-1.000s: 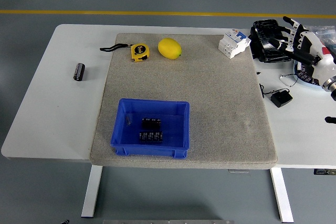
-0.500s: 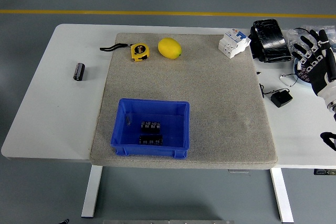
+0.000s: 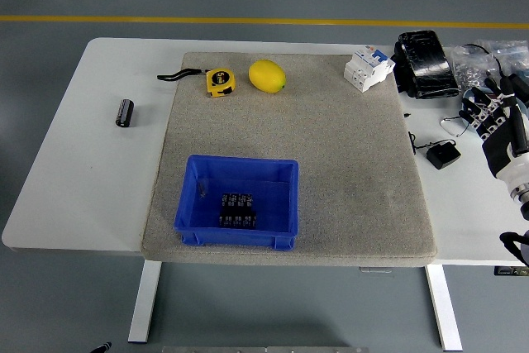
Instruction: Pick up the battery,place it into the box
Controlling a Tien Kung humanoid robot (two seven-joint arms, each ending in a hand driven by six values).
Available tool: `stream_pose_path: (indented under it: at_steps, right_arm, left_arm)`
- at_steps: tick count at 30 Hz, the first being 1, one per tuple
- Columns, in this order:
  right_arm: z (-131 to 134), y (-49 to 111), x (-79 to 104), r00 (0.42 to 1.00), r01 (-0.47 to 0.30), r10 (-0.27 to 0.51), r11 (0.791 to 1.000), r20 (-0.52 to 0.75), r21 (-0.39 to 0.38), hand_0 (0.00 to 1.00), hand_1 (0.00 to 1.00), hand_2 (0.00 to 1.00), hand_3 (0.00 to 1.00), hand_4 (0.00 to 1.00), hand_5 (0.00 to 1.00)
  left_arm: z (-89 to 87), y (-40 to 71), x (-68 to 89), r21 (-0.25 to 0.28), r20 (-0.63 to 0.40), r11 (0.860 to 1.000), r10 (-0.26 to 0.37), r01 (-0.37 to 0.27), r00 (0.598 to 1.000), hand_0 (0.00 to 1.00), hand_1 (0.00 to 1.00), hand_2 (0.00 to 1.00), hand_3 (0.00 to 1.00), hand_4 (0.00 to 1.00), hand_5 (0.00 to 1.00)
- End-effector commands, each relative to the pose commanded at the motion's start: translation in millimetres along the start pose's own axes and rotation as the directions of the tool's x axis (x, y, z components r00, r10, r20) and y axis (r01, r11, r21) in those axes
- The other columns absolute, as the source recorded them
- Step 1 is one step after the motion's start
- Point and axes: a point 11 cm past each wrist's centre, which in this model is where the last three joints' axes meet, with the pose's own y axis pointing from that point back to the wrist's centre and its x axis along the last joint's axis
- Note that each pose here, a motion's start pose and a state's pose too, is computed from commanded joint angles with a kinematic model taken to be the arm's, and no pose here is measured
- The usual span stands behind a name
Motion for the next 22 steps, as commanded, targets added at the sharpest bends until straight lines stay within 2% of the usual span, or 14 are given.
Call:
stream_pose_path:
  at_steps: [4,22]
  right_arm:
    - [8.3,2.1,3.5,0.999,-0.013,0.013,1.000,-0.047,-0.008,0.884,0.832,0.884,0.927,0.998,0.834]
    - [14.2,3.1,1.6,0.998,-0.015,0.014,1.000,-0.054,-0.015,0.888,0.830,0.882,0.926,0.998,0.831]
  left_arm:
    - [2.7,0.0,-0.6,0.001,0.010,1.000,-0.004,0.004,1.000,0.760,0.813,0.834,0.648,0.738,0.609]
    - [2.2,0.0,-0.7,0.002,0.005,1.000,-0.003,0.003,1.000,0.765,0.814,0.835,0.650,0.738,0.609]
